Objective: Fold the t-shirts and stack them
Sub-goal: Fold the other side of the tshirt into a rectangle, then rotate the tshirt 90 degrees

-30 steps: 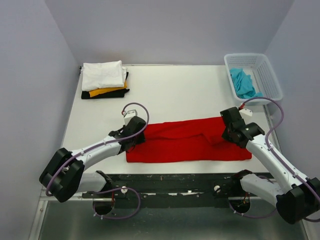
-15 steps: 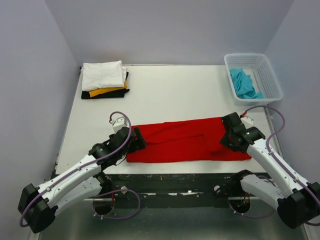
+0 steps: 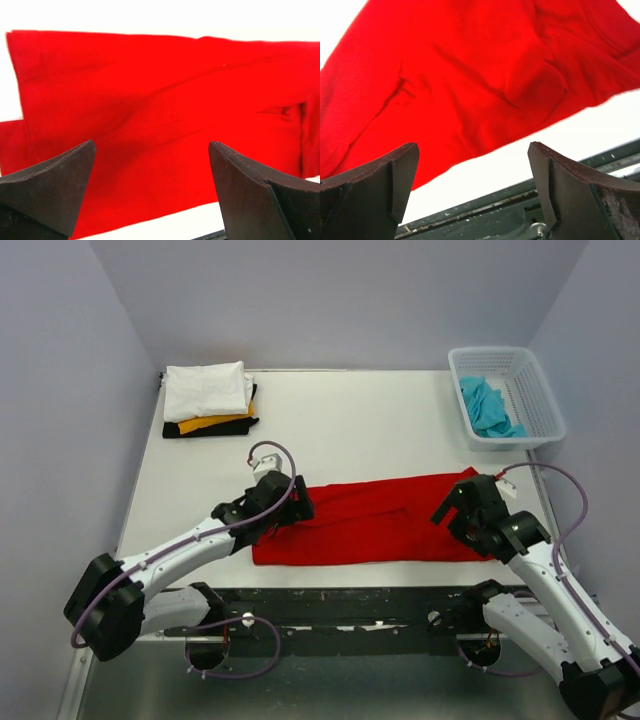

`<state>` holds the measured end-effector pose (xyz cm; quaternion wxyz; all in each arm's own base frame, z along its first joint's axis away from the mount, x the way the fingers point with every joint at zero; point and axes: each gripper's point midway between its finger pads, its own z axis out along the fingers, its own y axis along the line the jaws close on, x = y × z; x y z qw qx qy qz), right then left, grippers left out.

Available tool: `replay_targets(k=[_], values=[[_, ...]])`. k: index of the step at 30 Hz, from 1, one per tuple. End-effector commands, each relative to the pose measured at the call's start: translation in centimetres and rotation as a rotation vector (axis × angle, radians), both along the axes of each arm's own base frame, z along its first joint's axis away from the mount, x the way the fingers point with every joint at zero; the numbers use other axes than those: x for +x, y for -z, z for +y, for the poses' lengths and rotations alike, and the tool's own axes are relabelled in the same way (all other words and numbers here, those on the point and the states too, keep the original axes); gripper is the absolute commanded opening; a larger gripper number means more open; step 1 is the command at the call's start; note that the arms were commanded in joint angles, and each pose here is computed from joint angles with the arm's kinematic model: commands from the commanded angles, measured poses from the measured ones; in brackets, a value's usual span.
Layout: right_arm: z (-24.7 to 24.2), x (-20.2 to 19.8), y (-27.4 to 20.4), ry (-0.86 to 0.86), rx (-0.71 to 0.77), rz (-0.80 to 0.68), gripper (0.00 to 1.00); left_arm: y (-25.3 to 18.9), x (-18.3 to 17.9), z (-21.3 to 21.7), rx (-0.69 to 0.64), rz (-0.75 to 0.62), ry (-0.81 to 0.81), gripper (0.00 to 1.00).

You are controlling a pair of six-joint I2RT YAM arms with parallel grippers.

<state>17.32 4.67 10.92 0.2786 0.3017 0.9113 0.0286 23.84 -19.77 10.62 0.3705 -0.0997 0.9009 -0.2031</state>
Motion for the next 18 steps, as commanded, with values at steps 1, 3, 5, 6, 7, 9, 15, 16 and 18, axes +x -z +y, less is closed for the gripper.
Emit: replay_targets(k=[1, 3, 5, 6, 7, 9, 15, 16, 18], values=[[1.8, 3.8, -2.1, -0.087, 0.031, -0.154, 1.0, 2.5, 0.5, -1.9, -0.018, 0.082, 0.067, 0.99], [2.2, 5.7, -1.7, -0.093, 0.013, -0.182, 1.0, 4.4, 0.0, -1.7, -0.011, 0.132, 0.06, 0.99], [1.7, 7.3, -0.5, -0.027, -0.017, -0.187, 1.0, 6.1, -0.7, -1.6, -0.005, 0.188, 0.059, 0.99], [1.8, 7.8, 0.2, -0.006, -0.024, -0.174, 1.0, 6.9, -1.1, -1.3, 0.001, 0.212, 0.05, 0.99], [2.1, 8.3, 1.0, -0.006, -0.021, -0.156, 1.0, 7.5, -1.4, -1.0, 0.015, 0.228, 0.04, 0.99], [2.0, 8.4, 2.8, 0.013, -0.04, -0.102, 1.0, 8.6, -2.0, 0.1, 0.054, 0.261, 0.007, 0.99], [-0.6, 6.3, 8.4, 0.129, -0.071, 0.04, 1.0, 10.5, -3.9, 2.6, 0.116, 0.324, -0.054, 0.99], [-1.1, 5.7, 9.2, 0.146, -0.082, 0.068, 1.0, 10.7, -4.2, 2.8, 0.123, 0.33, -0.06, 0.99], [-2.1, 4.9, 10.0, 0.183, -0.11, 0.106, 1.0, 10.9, -4.6, 3.8, 0.144, 0.339, -0.091, 0.99]])
